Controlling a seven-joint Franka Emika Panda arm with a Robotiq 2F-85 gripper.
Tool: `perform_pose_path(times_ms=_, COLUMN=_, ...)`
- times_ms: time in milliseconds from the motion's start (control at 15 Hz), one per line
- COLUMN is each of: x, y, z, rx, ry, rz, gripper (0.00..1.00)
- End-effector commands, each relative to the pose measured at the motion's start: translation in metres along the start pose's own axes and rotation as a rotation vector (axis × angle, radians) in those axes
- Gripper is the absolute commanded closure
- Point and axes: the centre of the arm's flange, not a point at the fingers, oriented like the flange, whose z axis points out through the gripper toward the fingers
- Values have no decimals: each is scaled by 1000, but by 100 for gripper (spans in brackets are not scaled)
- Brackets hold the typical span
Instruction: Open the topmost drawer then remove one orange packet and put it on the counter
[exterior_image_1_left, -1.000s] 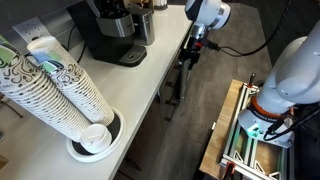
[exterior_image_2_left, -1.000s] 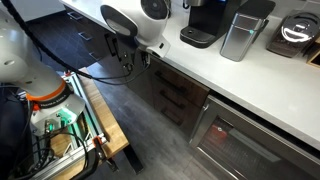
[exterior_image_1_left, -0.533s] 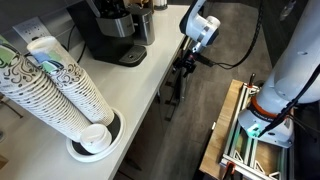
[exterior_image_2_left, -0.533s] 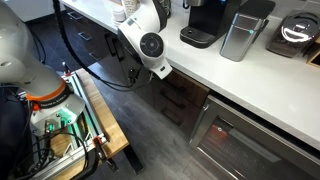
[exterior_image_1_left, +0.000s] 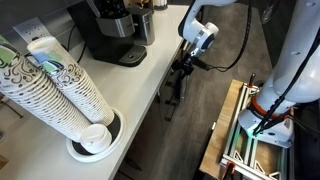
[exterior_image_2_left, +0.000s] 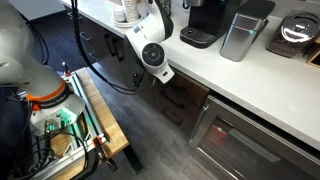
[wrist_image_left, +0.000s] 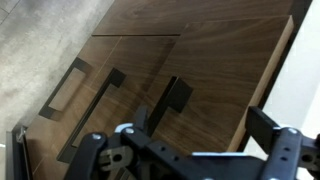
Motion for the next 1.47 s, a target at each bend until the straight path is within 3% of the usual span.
perform_pose_path(times_ms=0, x=0, y=0, z=0, rx=0, ry=0, rz=-1, gripper=0)
perform_pose_path(times_ms=333, x=5, y=32, z=17, rx=-48, ry=3, rz=68, gripper=0)
perform_pose_path(times_ms=1000, x=17, y=75, z=42, rx=-12, ry=103, rz=296, gripper=0)
perform_pose_path(times_ms=1400, x=21, y=89, z=51, rx=-29, ry=152, rz=409, gripper=0)
